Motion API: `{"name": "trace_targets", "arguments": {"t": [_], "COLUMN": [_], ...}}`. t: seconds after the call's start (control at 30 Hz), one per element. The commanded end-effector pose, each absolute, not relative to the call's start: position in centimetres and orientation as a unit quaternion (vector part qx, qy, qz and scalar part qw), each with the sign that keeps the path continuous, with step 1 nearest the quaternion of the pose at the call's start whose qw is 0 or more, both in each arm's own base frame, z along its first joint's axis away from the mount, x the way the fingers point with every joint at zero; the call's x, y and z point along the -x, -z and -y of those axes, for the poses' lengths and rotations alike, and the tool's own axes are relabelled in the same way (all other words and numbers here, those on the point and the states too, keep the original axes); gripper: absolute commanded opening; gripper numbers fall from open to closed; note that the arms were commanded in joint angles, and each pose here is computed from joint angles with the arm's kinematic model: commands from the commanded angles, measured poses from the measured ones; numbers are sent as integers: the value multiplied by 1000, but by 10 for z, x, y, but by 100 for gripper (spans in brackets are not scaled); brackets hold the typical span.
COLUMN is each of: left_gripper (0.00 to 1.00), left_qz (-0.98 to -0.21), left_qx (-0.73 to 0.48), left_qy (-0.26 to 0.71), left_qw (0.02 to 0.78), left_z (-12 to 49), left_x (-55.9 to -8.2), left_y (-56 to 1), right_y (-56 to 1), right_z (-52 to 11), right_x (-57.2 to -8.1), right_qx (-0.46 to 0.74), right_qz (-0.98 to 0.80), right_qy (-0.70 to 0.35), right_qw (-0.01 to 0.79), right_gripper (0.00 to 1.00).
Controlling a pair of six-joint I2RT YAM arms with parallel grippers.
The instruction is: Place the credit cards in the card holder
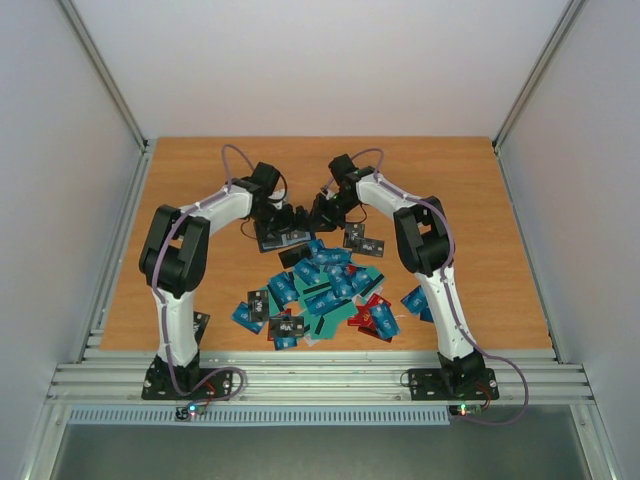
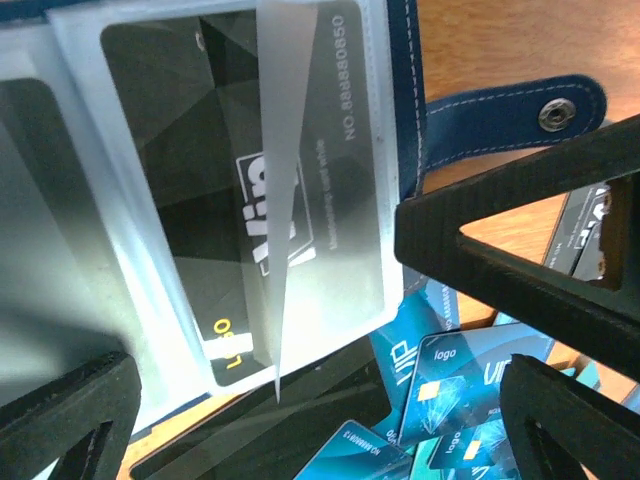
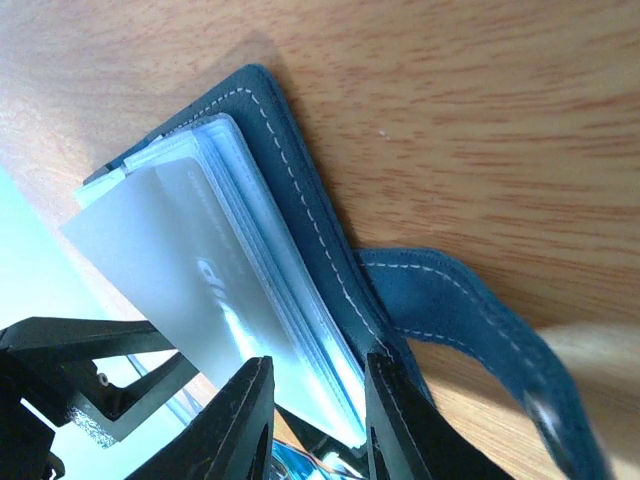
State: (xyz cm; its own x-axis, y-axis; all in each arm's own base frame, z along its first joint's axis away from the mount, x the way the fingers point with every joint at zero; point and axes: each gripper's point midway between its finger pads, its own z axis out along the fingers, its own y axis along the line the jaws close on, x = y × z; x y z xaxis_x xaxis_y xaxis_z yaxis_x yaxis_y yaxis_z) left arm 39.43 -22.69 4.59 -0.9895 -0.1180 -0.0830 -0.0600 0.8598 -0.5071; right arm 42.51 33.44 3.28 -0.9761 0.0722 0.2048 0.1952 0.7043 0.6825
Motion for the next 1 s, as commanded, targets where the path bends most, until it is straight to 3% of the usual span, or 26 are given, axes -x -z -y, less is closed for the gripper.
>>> {"name": "trace_targets", "arguments": {"t": [0.0,0.17,0.23,0.53,0.77,0.97], "left_gripper": [99,93,86,33,4,0], "left_qz": [-972,-970,-967,-961,-958,-960], "left_qx": [25,8,-1,-10,-13,-16], "left_qy": [228,226,236,259,272,266], "left_qw": [52,87,97,101,90,79], "left_z": [214,203,201,197,204,204], "left_x": [-385,-394,-398,-413,-423,-426], "left_y": [-60,-83,-87,-75,-59,-44], "right_y": [-52,-69,-73,-75,-75,-70], "right_z": [-334,-342,-345,-350,-351,-352], "right_x": [-422,-425,-426,-429,-433,-432], "right_qx": [62,41,34,18,14,12], "right_qz": [924,914,910,905,904,902], "right_qy": [373,401,410,422,425,426], "right_qw": [64,52,50,52,55,65], "right_gripper": [28,33,35,36,36,36]}}
